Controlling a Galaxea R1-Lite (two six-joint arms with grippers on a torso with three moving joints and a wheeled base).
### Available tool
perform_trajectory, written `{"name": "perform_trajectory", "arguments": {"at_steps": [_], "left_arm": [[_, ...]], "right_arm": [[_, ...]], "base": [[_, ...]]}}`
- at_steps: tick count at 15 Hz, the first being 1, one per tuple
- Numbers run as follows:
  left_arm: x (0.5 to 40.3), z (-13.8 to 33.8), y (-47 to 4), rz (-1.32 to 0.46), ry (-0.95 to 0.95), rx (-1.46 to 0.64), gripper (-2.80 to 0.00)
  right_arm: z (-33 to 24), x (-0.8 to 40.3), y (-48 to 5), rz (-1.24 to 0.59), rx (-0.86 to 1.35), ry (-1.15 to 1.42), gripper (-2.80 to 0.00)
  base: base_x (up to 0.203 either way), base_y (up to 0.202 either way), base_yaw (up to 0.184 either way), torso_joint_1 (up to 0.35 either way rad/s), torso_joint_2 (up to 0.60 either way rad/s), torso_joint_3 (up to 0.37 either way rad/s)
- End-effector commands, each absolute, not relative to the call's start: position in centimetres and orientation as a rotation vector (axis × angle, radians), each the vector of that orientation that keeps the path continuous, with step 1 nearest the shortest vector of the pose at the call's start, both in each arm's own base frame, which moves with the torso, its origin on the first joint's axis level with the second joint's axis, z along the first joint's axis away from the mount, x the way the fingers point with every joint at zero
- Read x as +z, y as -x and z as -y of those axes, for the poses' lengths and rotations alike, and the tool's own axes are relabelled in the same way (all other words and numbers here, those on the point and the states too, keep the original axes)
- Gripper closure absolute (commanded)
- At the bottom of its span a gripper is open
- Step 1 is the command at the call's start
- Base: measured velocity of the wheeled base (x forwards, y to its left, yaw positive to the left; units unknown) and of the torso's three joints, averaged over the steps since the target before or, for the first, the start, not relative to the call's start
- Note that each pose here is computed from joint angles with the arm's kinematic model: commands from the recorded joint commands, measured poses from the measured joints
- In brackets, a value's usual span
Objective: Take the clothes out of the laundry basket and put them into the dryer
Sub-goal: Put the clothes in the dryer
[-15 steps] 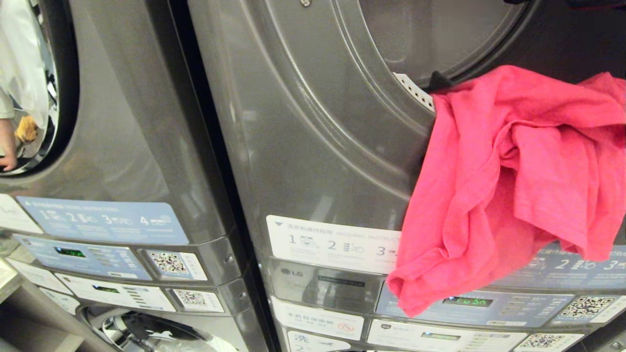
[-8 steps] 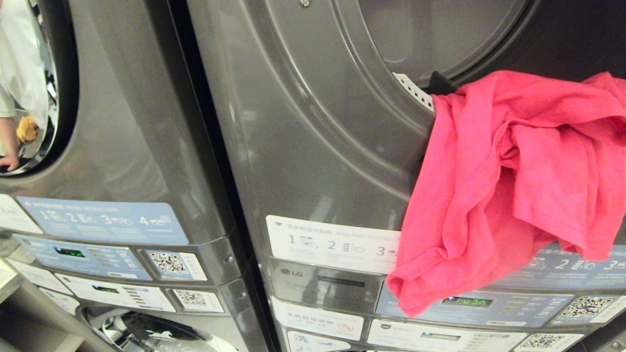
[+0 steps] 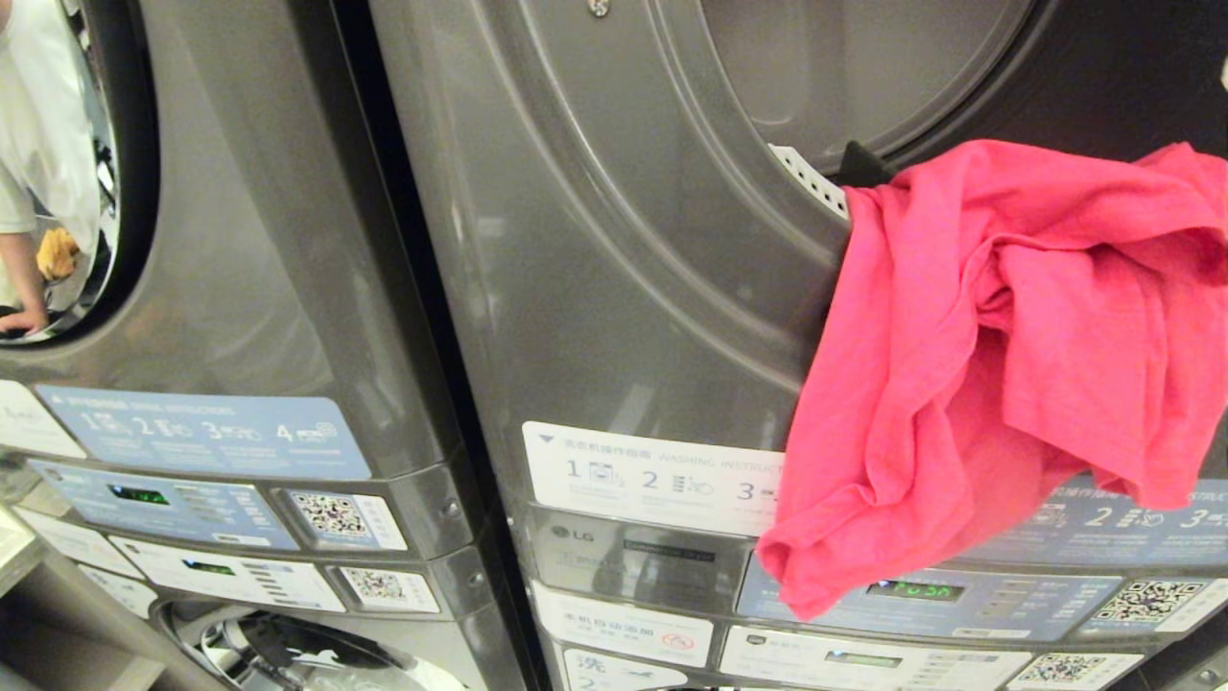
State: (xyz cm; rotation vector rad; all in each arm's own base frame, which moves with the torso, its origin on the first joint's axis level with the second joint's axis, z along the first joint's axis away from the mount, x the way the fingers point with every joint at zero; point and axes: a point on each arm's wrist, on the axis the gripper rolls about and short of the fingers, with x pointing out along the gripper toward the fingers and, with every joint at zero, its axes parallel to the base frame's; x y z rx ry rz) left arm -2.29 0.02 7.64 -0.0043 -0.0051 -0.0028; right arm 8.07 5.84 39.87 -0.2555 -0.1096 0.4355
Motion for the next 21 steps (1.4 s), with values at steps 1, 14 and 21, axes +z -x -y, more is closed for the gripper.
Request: {"name": "perform_trajectory", "arguments": {"at_steps": [1,14,21], "left_arm": [[7.6,0.0,2.3,0.008,0.005,-0.003,0.00],[7.6,0.0,2.3,0.008,0.004,-0.003,0.00],[7.6,0.0,2.3,0.008,0.005,-0.003,0.00]], "right_arm": [[-3.2,38.7,-4.7,0.146,0.436,0.242,-2.80],[-4.0,30.5,-5.4,-0.070,0.590,0.606,-2.80],[-6.3,30.0,-8.2,-0.115,0.567,0.685,-2.80]], "base": [[0.000,0.000,0.000,0.000,0.00,0.000],[0.000,0.000,0.000,0.000,0.00,0.000],[0.000,0.000,0.000,0.000,0.00,0.000]]}}
